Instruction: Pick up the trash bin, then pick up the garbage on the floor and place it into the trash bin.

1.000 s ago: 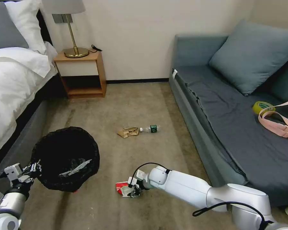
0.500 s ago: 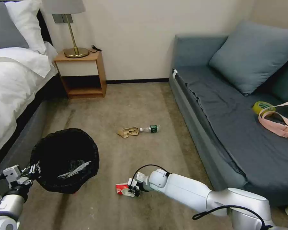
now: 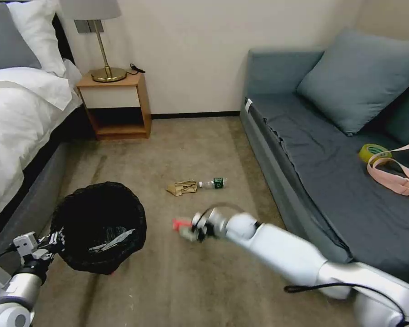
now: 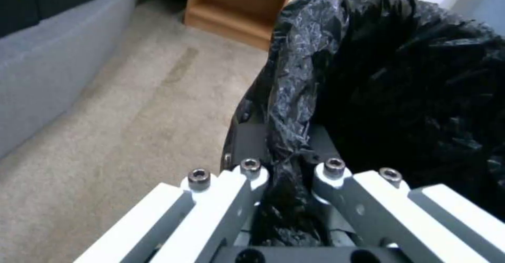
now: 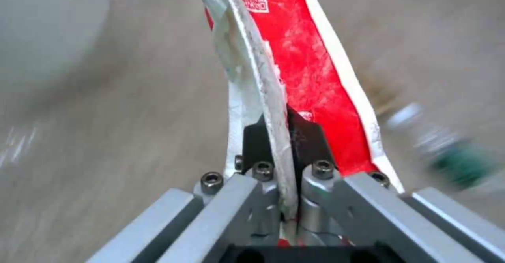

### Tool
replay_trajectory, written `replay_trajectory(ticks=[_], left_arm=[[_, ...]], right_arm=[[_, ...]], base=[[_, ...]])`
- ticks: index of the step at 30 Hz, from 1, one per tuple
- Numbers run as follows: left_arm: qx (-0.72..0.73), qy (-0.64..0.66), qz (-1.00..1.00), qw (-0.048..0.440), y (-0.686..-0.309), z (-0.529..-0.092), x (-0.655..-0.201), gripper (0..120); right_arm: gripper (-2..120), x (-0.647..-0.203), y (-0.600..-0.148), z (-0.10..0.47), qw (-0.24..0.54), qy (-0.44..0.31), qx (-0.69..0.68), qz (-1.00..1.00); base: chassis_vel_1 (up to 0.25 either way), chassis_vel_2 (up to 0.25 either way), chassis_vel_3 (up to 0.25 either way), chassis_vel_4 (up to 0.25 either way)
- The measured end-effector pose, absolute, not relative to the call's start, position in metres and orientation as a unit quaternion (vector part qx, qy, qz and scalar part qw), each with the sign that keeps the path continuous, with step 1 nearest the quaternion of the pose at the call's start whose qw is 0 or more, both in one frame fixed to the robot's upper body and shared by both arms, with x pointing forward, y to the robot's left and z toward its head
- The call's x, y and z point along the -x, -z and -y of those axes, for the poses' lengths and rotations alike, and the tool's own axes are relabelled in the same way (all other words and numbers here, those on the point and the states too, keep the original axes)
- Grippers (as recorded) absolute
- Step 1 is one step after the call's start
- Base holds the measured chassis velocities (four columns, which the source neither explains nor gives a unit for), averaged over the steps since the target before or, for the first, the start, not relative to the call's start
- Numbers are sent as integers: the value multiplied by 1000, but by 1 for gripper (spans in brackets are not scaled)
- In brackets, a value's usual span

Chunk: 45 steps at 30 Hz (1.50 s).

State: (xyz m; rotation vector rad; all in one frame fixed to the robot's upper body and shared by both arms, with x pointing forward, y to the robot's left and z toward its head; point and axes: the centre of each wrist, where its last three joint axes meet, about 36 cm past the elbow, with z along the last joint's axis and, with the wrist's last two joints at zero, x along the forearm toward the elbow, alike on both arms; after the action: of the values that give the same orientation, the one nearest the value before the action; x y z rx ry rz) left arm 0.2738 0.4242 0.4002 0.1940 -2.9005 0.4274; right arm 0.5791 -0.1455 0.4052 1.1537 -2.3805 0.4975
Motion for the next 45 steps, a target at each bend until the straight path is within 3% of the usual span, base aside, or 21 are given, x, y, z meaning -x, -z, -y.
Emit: replay_trajectory(ticks=[1, 2, 4, 5, 6, 9, 13, 20, 23, 30, 41, 45], left_arm=[[-61, -145, 982, 104, -398, -421, -276, 4], [-61, -145, 982, 104, -398, -421, -276, 4], [-56, -144, 982, 106, -397, -418, -278, 4], [-51, -143, 983, 106, -396, -414, -281, 4], [-51, -143, 983, 106, -396, -414, -281, 4], [-40, -142, 983, 108, -394, -407, -287, 4], [-29, -142, 983, 110, -393, -399, -294, 4], [-18, -143, 983, 112, -393, -392, -301, 4], [-12, -142, 983, 112, -393, -390, -304, 4], [-4, -145, 983, 113, -391, -386, -307, 4], [3, -152, 982, 112, -391, -382, -307, 4], [3, -153, 982, 112, -391, -381, -307, 4]], right_arm=[[0, -588, -444, 155, 190, -169, -402, 880], [0, -588, -444, 155, 190, -169, -402, 880], [0, -592, -475, 158, 168, -156, -395, 890], [0, -594, -514, 157, 138, -138, -395, 898], [0, -594, -514, 157, 138, -138, -395, 898], [0, -578, -580, 137, 91, -83, -436, 892], [0, -540, -611, 106, 70, -54, -499, 862], [0, -487, -593, 61, 85, -61, -571, 814], [0, -466, -558, 42, 113, -75, -592, 795], [0, -457, -510, 23, 147, -103, -598, 781], [0, -467, -481, 7, 157, -129, -588, 783], [14, -469, -478, 10, 160, -134, -585, 784]], base=[[0, 0, 0, 0], [0, 0, 0, 0], [0, 0, 0, 0], [0, 0, 0, 0], [0, 0, 0, 0], [0, 0, 0, 0], [0, 0, 0, 0], [0, 0, 0, 0], [0, 0, 0, 0], [0, 0, 0, 0], [0, 0, 0, 0], [0, 0, 0, 0]])
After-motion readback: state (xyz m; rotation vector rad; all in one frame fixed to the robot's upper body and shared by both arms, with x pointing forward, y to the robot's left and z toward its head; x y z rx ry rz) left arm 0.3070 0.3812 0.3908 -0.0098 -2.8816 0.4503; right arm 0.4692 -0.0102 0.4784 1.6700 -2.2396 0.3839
